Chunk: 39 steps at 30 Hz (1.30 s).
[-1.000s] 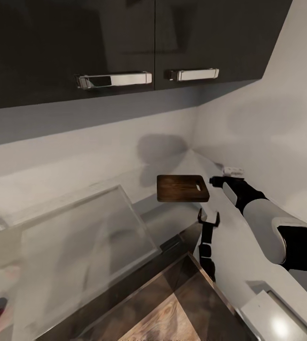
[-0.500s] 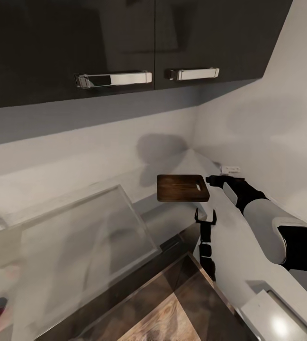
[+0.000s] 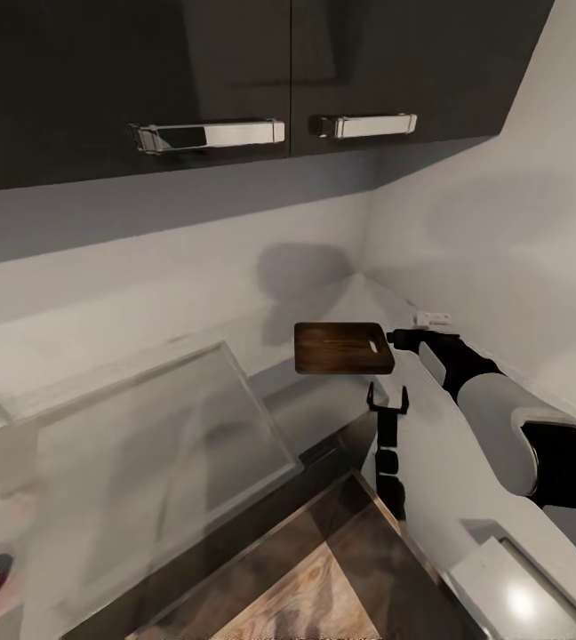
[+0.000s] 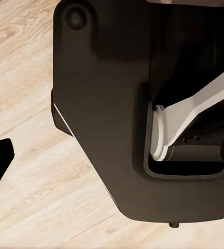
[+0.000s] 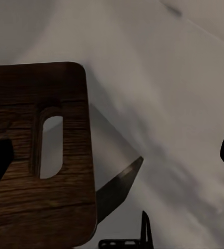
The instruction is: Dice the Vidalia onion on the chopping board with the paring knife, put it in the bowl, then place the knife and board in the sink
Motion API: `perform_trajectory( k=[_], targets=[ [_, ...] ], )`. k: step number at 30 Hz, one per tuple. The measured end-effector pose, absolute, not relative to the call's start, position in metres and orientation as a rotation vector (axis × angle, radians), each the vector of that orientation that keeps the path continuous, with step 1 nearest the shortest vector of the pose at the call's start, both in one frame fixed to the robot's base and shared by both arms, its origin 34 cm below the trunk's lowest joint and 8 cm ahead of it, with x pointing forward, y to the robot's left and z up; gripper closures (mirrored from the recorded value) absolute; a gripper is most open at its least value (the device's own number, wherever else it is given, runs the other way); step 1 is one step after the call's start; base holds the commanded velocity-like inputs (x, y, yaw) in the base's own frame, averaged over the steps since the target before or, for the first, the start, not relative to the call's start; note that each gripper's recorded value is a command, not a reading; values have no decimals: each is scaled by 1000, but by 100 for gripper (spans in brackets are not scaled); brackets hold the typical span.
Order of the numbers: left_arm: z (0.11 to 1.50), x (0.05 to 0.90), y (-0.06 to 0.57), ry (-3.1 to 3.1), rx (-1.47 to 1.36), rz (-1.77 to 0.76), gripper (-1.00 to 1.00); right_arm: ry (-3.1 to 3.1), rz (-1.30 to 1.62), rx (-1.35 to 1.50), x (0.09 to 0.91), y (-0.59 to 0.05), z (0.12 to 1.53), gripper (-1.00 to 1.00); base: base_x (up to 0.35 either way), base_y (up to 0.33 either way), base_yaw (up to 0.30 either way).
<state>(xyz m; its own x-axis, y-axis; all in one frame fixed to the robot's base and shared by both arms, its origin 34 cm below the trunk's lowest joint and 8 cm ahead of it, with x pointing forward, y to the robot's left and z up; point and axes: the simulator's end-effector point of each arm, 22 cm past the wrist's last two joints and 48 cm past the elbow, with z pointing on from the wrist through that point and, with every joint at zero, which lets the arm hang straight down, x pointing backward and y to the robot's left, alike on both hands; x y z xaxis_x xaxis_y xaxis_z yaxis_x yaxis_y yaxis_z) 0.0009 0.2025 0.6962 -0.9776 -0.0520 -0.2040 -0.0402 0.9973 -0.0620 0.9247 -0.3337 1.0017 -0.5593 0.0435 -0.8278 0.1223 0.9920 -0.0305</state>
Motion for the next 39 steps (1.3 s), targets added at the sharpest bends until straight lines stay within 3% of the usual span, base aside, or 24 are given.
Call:
perform_trajectory(
  k=[39],
  targets=[
    [702, -16, 202, 2984, -71, -85, -100, 2203, -106, 113, 925, -333, 967, -100, 23, -20, 18]
  ],
)
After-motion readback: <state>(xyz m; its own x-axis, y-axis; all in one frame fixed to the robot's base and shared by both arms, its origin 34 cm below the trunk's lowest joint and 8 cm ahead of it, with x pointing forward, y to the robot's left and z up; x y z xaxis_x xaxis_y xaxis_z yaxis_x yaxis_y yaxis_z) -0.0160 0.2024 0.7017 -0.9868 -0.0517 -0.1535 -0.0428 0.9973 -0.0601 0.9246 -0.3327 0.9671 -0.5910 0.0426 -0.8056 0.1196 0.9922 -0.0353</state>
